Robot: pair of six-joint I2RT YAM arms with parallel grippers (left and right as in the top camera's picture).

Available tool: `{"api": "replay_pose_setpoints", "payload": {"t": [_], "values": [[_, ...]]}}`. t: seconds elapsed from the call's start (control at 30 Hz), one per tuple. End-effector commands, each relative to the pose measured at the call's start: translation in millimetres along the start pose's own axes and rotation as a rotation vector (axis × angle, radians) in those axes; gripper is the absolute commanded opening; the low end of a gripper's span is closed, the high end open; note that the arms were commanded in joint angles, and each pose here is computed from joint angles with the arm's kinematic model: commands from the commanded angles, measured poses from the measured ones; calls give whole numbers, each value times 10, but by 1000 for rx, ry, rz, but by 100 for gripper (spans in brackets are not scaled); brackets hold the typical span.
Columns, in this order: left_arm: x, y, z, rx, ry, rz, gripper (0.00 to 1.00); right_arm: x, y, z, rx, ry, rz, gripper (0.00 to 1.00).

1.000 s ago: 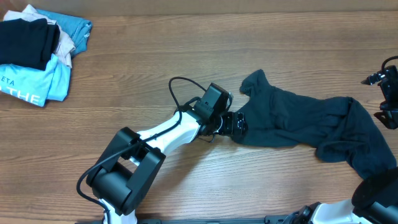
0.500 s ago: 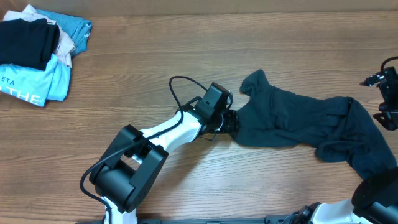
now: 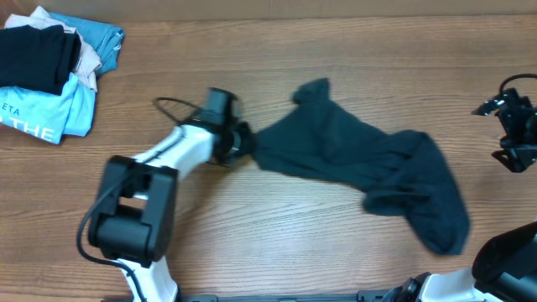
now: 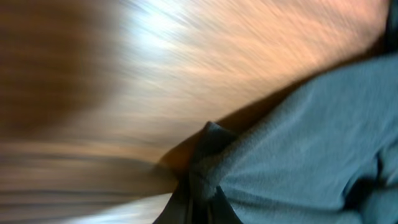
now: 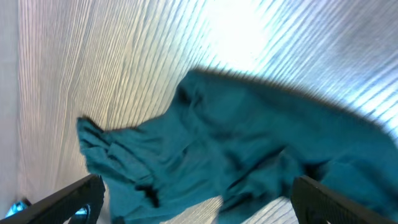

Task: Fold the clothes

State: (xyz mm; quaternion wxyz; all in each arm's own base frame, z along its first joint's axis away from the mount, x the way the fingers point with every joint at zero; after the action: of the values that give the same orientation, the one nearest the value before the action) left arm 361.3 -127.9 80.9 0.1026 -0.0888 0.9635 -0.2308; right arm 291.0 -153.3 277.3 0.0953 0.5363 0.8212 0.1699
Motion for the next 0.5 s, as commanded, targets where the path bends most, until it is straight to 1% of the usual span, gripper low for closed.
{"api": "replay_pose_setpoints", "payload": {"t": [0.0,0.13,0.2,0.33,0.4,0.47], "values": [[-199,738,-271,-85,-6,-156,4,175,189,25,-25,15,-86,100],[-227,1470,-618,-138,-2,-344,4,460,483,145,-37,50,-213,100],[-185,1838,-810,-154,-10,-469,4,618,622,201,-46,66,-277,100],[-53,2375,-1125,-128,-35,-628,4,969,868,302,-63,104,-405,100],[0,2568,-1249,-96,-63,-673,4,1149,959,342,-67,126,-462,100],[-1,2570,-1307,-66,-78,-652,4,1341,1055,381,-77,145,-524,100]]}}
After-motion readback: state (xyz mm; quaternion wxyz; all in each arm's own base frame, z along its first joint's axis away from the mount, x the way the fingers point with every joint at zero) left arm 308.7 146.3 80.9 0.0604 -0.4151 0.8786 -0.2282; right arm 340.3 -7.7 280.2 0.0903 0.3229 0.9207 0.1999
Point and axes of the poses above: each gripper's point midway between its finger pads, its own z axis out along the fingers, its own y axis along the line the jaws close on, x = y × z, the point moved 9 cm from there along -z, back along the fingers, and after that the axes turned 9 degrees about z, right-handed, at the moved point
